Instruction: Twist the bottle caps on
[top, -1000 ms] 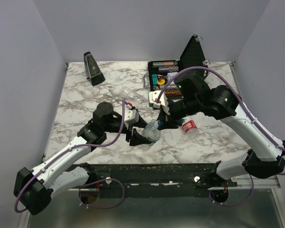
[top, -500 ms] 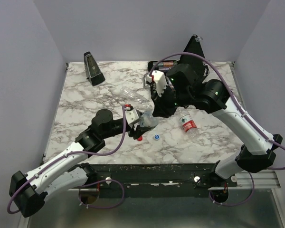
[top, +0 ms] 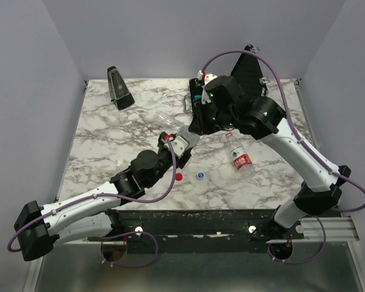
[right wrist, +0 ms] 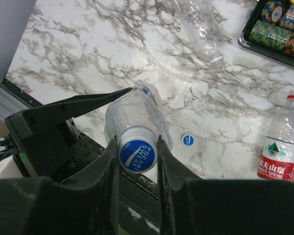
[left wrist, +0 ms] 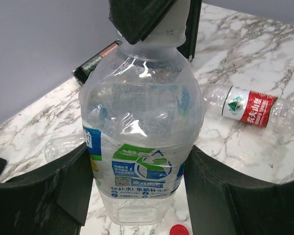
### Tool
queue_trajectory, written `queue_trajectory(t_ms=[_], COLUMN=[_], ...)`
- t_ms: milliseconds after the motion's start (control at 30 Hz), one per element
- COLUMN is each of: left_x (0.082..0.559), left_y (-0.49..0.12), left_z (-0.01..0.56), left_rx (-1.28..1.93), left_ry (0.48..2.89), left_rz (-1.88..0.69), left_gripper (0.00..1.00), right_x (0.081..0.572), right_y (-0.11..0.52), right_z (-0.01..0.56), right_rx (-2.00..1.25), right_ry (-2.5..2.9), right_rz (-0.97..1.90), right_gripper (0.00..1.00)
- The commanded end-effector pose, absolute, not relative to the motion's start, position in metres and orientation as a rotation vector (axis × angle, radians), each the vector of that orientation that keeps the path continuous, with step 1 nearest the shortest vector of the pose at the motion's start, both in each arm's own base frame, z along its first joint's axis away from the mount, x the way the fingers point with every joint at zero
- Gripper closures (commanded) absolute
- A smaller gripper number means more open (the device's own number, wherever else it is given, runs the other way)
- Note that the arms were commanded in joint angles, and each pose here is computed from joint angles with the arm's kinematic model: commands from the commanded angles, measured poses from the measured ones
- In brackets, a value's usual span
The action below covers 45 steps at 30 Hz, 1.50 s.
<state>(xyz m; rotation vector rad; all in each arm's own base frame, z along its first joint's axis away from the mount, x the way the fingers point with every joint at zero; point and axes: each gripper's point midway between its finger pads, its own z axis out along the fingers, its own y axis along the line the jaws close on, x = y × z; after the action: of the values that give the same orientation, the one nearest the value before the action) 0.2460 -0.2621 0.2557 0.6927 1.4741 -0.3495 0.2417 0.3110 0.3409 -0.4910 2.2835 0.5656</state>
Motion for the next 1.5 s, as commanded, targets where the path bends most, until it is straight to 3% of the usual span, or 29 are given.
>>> queue_trajectory(t_ms=[0, 200, 533, 800, 1233, 1333, 1467], left_x=[0.252, 0.199, 0.135, 0.125, 0.124, 0.127, 0.138], left_y=[-0.245, -0.268, -0.274, -0.28, -0.285, -0.285, -0.283], left_z=[0.261, 0.234, 0.268, 0.285, 0.294, 0.294, 0.291], left_rx=[0.566, 0.842, 1.132, 1.212, 1.263, 1.256, 1.228], left_ry=[1.498, 1.514, 1.292, 1.188, 1.149, 1.156, 1.19], left_rz=[-0.387, -0.81, -1.228, -1.288, -1.303, -1.287, -1.209], left_gripper=[1.0, 1.0, 1.0, 1.0, 1.0, 1.0, 1.0], right_x=[0.212, 0.181, 0.143, 0.13, 0.13, 0.131, 0.135], right_y=[0.316, 0.31, 0.296, 0.298, 0.306, 0.305, 0.307], right_z=[0.375, 0.416, 0.399, 0.386, 0.366, 0.361, 0.358], right_rx=[-0.709, -1.126, -1.545, -1.668, -1.755, -1.765, -1.725], right_ry=[2.148, 1.828, 1.538, 1.465, 1.517, 1.549, 1.615], right_rz=[0.722, 0.775, 0.785, 0.831, 0.865, 0.858, 0.85], right_gripper=[0.68, 0.34, 0.28, 0.32, 0.47, 0.56, 0.78])
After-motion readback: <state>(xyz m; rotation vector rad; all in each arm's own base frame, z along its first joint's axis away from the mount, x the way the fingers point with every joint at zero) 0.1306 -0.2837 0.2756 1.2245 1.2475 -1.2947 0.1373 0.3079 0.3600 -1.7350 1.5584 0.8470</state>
